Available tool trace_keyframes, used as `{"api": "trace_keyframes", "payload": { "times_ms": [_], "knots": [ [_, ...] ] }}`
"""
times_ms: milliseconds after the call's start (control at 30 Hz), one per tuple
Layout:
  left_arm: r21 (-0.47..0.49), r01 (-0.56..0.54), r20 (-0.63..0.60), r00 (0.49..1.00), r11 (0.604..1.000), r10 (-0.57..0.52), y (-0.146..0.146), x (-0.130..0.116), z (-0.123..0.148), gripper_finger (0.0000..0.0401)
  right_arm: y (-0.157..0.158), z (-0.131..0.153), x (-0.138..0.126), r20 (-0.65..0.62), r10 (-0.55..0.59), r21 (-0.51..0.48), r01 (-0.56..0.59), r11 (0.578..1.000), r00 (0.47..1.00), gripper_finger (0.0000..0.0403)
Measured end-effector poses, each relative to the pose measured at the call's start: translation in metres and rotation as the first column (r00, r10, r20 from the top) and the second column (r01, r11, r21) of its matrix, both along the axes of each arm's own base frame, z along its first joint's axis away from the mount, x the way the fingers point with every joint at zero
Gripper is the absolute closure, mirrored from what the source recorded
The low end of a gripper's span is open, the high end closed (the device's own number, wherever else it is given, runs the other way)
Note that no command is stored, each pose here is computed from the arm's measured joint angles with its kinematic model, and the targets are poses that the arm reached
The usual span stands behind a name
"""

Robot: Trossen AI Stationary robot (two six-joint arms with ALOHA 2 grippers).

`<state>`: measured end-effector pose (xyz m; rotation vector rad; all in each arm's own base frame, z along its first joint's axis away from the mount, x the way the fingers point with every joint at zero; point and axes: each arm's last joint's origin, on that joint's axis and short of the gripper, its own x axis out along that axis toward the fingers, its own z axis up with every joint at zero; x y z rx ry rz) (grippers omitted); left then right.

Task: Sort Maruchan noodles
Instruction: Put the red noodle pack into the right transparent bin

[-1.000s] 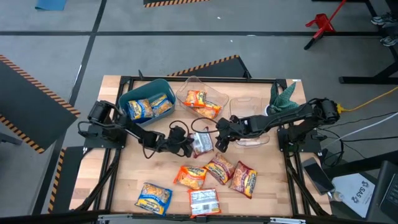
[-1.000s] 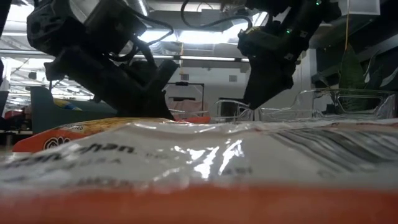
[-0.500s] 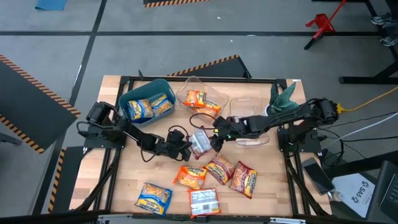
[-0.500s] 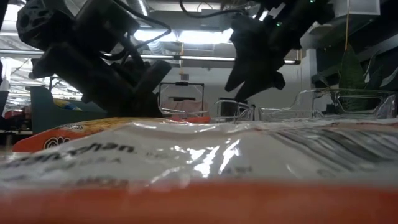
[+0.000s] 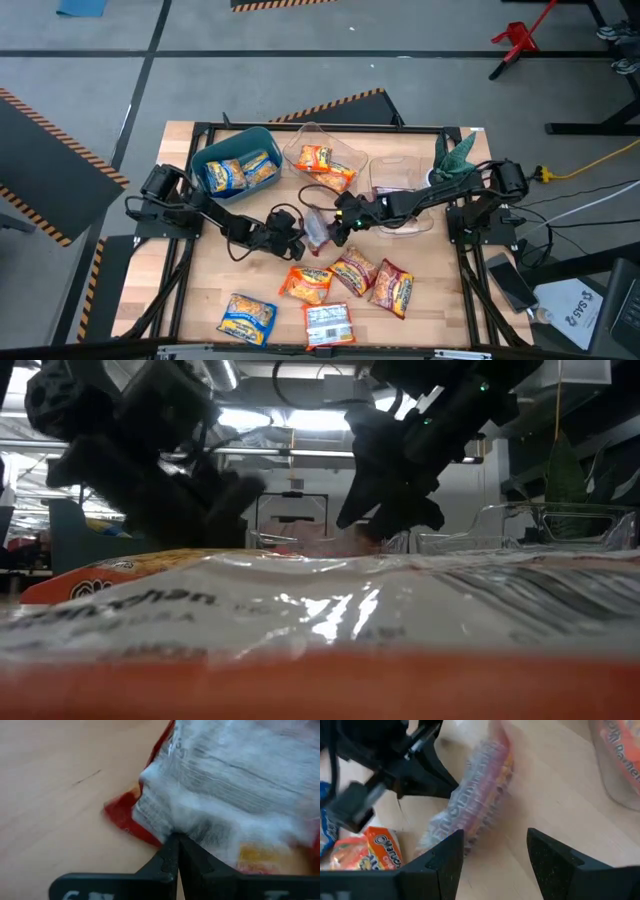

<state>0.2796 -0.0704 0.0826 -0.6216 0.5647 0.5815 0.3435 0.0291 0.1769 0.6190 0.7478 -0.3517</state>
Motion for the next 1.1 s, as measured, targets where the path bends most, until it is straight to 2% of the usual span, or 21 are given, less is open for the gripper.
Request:
{"api": "trace_keyframes", "payload": {
  "times_ms": [167,300,500,633,767,1000,1100],
  "knots": [
    [0.001,0.000,-0.015,1.000,1.000,0.000,0.000,0.000,-0.003,0.0401,-0.011,-0.004,0.002,-0.012,-0.043,0.056,0.044,0.997,0.999,0.0203],
    [0.001,-0.001,-0.014,1.000,1.000,0.001,0.000,0.000,-0.003,0.0401,-0.014,-0.002,0.006,0.040,-0.043,0.072,0.040,0.997,0.998,0.0203],
    [-0.001,0.000,-0.014,1.000,1.000,0.000,0.000,0.000,-0.003,0.0401,-0.014,0.005,0.013,0.136,-0.014,0.031,0.010,0.999,0.991,0.0203],
    [-0.001,0.003,-0.015,1.000,1.000,-0.003,0.000,0.000,-0.003,0.0401,-0.014,0.009,0.016,0.180,0.041,-0.051,-0.032,0.998,0.983,0.0203],
    [-0.001,0.003,-0.015,1.000,1.000,-0.003,0.000,0.000,-0.003,0.0401,-0.016,0.006,0.016,0.162,0.039,-0.135,-0.017,0.991,0.986,0.0203],
    [0.001,0.002,-0.016,1.000,1.000,-0.002,0.000,0.000,-0.003,0.0401,-0.019,-0.006,0.021,0.141,0.099,-0.119,-0.082,0.989,0.985,0.0203],
    [0.001,0.002,-0.014,1.000,1.000,-0.002,0.000,0.000,-0.003,0.0401,-0.021,-0.014,0.024,0.144,0.130,-0.082,-0.119,0.989,0.981,0.0203]
  ]
}}
